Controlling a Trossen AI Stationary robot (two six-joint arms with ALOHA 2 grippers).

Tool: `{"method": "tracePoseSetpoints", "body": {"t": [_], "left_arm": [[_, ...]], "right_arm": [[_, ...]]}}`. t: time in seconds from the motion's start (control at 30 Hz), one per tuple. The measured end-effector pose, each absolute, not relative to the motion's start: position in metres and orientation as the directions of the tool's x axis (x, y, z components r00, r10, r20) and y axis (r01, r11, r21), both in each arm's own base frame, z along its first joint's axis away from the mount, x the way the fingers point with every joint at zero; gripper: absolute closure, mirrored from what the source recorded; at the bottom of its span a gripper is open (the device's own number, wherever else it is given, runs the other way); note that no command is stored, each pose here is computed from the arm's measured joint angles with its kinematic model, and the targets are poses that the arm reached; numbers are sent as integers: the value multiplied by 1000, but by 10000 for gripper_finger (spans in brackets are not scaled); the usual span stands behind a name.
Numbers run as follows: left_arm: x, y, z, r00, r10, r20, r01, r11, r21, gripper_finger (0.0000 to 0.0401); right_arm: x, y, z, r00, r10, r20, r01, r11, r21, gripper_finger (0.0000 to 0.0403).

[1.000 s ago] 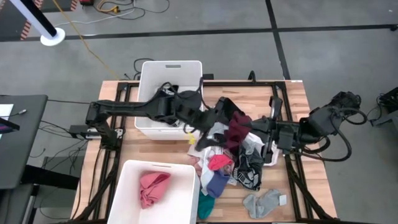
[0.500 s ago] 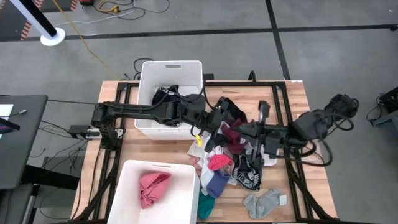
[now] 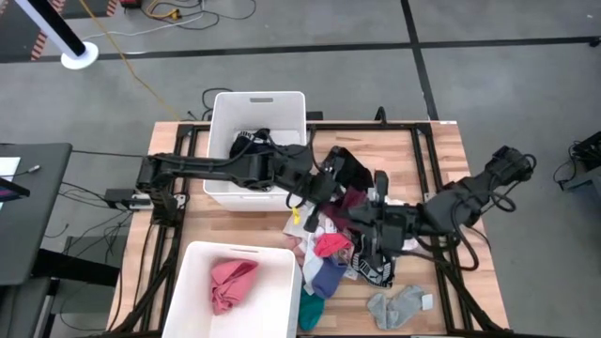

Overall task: Sort clothes
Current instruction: Put the red underwear into the bottom white laundry bin

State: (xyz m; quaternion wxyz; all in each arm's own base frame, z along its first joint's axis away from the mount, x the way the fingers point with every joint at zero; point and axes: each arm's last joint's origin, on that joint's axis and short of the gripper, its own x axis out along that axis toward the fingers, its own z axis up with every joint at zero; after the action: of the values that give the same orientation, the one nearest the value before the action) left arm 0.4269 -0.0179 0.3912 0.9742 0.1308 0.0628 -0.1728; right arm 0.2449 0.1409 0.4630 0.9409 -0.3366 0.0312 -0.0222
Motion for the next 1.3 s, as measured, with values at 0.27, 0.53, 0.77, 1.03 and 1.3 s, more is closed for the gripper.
{"method": "tracePoseSetpoints", "body": {"t": [0.27, 0.53, 0.77, 1.03, 1.3], "left_arm": [[389, -15, 430, 970, -194, -146, 235, 901, 365, 396], [325, -20, 479, 994, -74, -81, 103, 884, 456, 398], [263, -37, 503, 989, -83, -119, 129, 879, 459, 399], [208, -61, 512, 962, -218, -165, 268, 871, 412, 399], [171, -92, 516, 871, -457, -181, 491, 800, 343, 395]], "right_arm": [[228, 154, 449, 983, -8, -181, -96, 825, -556, 355], [218, 160, 432, 945, -18, -326, -147, 869, -472, 326], [211, 158, 418, 893, -24, -450, -176, 901, -397, 281], [205, 152, 394, 808, -106, -580, -113, 938, -328, 245], [203, 153, 363, 749, -153, -644, -69, 949, -306, 243]]}}
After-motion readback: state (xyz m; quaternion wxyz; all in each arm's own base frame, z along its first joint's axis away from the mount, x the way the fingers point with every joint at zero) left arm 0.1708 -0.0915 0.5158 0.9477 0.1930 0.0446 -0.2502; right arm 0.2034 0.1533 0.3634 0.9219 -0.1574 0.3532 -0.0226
